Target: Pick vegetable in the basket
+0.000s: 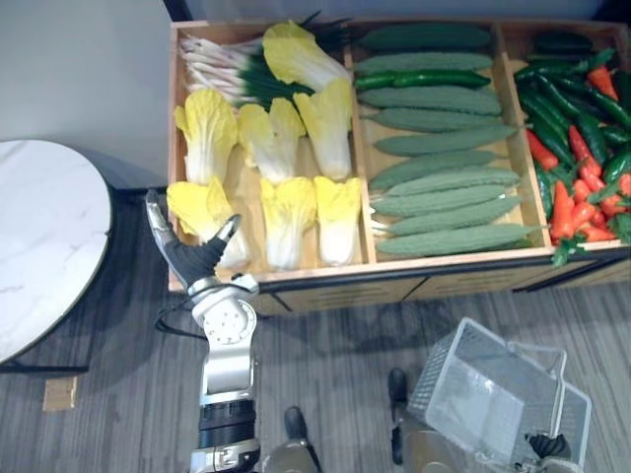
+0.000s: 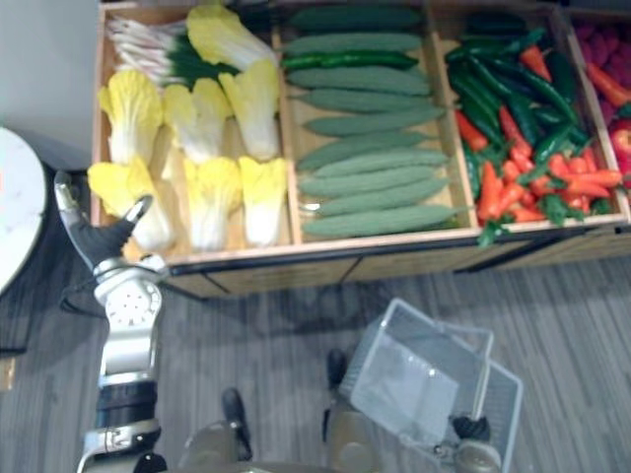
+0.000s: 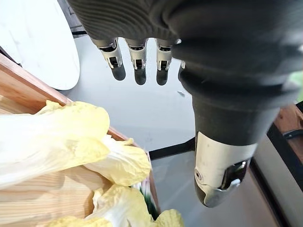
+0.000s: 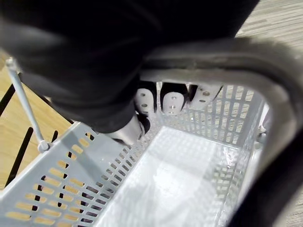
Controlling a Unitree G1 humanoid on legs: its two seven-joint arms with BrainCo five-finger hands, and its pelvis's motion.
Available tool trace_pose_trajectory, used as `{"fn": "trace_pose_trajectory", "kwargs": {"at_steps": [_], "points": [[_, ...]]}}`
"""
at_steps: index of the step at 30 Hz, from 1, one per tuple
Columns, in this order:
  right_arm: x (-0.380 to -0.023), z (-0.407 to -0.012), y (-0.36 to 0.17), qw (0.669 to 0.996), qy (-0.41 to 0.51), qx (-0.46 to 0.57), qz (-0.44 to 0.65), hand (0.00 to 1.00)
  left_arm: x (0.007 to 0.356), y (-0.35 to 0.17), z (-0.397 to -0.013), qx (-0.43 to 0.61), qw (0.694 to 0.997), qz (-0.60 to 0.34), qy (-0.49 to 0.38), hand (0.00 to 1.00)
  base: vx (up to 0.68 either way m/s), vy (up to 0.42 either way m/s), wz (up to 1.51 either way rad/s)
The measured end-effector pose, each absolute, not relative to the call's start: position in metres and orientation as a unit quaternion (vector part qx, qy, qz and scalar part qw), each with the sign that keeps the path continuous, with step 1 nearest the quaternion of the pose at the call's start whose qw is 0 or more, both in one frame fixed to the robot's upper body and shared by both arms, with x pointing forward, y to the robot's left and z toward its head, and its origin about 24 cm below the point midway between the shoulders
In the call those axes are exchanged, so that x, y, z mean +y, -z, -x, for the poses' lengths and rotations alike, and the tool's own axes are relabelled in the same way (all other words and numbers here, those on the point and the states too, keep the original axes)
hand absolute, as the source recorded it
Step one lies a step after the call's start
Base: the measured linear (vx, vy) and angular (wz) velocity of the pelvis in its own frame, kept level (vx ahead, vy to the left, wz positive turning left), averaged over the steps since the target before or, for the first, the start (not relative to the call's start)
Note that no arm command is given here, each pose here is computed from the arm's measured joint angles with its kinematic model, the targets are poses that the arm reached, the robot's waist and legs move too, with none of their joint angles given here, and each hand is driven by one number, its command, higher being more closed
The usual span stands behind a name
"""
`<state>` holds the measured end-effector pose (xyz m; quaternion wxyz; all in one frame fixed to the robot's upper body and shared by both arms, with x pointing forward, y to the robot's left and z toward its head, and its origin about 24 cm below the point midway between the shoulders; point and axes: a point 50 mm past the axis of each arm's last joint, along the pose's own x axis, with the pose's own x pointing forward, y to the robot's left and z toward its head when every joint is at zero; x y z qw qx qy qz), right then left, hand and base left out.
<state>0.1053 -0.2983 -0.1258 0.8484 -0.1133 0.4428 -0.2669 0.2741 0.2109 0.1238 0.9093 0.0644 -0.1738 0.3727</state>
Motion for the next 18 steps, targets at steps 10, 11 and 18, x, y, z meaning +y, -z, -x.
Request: {"fn": "trace_pose_trajectory", "kwargs": {"at_steps": [10, 11, 18], "points": [[-0.297, -0.106, 0.126, 0.849, 0.261, 0.444, 0.116, 1.00, 0.191, -0.112, -0.283, -0.148, 0.936, -0.074, -0.312, 0.00, 0.00, 0.000, 0.00], [-0.296, -0.107, 0.127, 0.850, 0.258, 0.444, 0.117, 1.00, 0.190, -0.106, -0.285, -0.136, 0.939, -0.078, -0.306, 0.00, -0.01, 0.002, -0.04], [-0.293, -0.108, 0.127, 0.852, 0.250, 0.444, 0.122, 1.00, 0.183, -0.084, -0.300, -0.077, 0.951, -0.097, -0.283, 0.00, 0.00, 0.000, -0.03]]}}
